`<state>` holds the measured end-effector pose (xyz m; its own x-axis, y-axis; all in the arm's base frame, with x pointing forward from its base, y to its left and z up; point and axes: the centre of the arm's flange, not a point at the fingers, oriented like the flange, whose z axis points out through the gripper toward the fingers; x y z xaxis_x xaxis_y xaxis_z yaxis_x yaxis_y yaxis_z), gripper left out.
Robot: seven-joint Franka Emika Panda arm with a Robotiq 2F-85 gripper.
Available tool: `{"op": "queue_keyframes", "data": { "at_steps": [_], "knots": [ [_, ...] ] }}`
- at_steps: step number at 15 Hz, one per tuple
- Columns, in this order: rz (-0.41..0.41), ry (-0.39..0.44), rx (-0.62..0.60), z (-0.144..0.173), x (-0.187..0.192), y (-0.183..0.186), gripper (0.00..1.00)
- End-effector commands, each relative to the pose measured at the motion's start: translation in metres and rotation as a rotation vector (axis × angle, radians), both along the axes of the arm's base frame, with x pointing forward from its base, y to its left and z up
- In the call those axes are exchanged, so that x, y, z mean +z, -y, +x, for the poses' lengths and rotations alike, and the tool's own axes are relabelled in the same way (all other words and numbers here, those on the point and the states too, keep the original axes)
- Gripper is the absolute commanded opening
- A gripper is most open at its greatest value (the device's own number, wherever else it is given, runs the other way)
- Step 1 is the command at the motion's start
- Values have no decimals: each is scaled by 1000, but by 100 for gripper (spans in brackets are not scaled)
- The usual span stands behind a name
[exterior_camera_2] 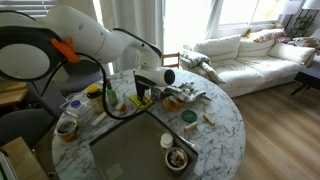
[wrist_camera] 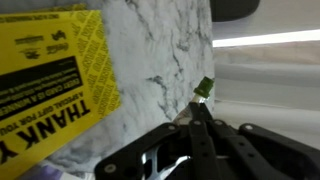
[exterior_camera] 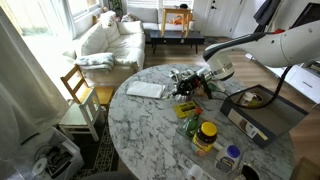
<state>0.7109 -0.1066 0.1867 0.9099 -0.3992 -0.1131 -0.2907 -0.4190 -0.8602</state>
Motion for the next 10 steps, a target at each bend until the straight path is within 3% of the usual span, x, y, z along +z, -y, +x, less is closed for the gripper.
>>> {"op": "queue_keyframes", "data": {
  "at_steps": [1, 3, 10],
  "knots": [
    [172, 62, -4, -3, 21, 1, 0],
    [115, 37, -1, 1, 18, 2, 1],
    [141, 57, -5, 1, 29, 6, 0]
  ]
}}
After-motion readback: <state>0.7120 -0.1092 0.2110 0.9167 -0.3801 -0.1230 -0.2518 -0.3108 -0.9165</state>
